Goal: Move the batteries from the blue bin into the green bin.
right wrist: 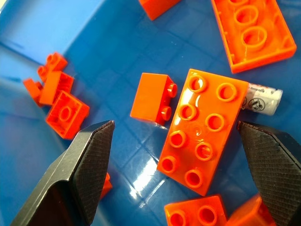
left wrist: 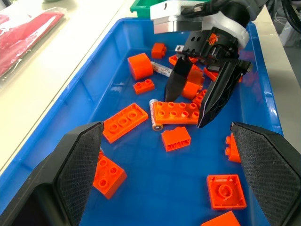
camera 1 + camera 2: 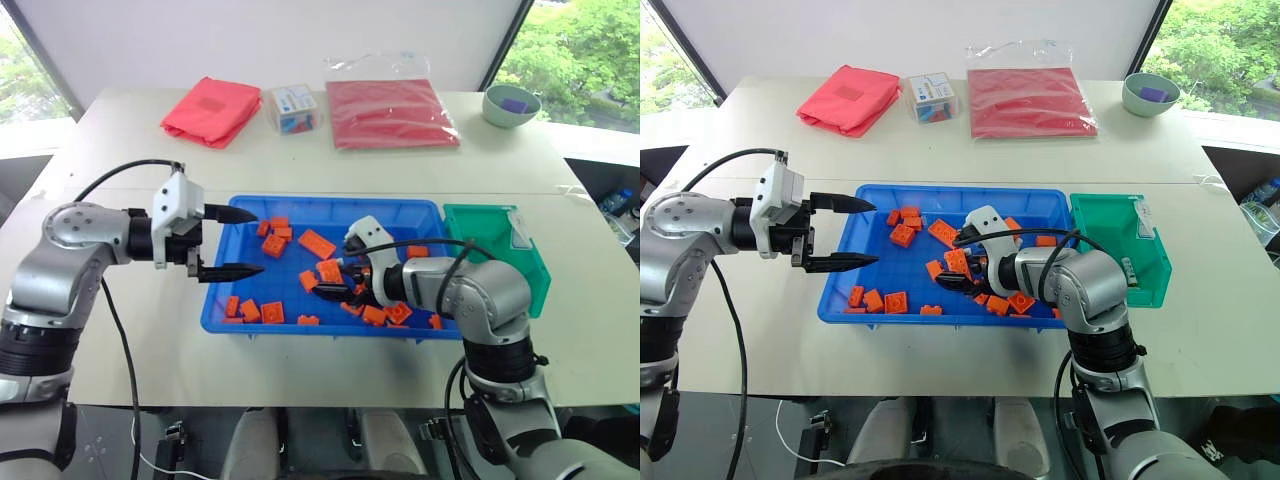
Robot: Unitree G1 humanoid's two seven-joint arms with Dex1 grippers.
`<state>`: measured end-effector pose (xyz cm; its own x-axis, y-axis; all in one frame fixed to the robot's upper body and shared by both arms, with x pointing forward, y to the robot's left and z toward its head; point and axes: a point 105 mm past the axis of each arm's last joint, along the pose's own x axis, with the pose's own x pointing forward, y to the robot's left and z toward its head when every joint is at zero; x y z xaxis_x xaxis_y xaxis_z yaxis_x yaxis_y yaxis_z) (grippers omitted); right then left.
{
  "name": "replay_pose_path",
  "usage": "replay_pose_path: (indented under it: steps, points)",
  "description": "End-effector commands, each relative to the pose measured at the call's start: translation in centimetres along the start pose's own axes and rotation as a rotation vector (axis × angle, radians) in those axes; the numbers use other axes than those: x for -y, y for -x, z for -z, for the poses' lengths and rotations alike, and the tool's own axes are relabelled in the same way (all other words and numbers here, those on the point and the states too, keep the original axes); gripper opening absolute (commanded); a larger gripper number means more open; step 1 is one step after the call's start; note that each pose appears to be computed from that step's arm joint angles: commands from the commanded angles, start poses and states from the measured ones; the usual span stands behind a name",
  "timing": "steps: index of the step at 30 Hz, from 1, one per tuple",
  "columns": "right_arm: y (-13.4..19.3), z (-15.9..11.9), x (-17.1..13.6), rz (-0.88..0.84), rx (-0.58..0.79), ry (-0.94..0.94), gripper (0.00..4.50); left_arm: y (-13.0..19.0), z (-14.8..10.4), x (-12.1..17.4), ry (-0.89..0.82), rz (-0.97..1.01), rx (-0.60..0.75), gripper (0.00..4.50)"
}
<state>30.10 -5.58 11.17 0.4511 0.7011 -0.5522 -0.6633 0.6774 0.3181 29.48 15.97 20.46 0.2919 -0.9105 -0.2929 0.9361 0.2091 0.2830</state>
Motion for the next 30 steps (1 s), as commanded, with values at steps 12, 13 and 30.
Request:
replay_pose_path:
  steps: [12, 13, 30]
  points:
    - [-0.3, -0.6, 0.4, -0.035, 0.026, -0.028, 0.84, 0.8, -1.2, -0.7, -0.063, -0.027, 0.006, 4.50]
    - [-0.3, -0.8, 0.2, -0.042, 0.032, -0.027, 0.84, 0.8, -1.2, -0.7, -0.064, -0.028, 0.006, 4.50]
    - [-7.2, -6.2, -7.9, -0.247, 0.066, 0.312, 2.58, 0.5, -1.4, -0.9, -0.076, -0.017, 0.005, 4.50]
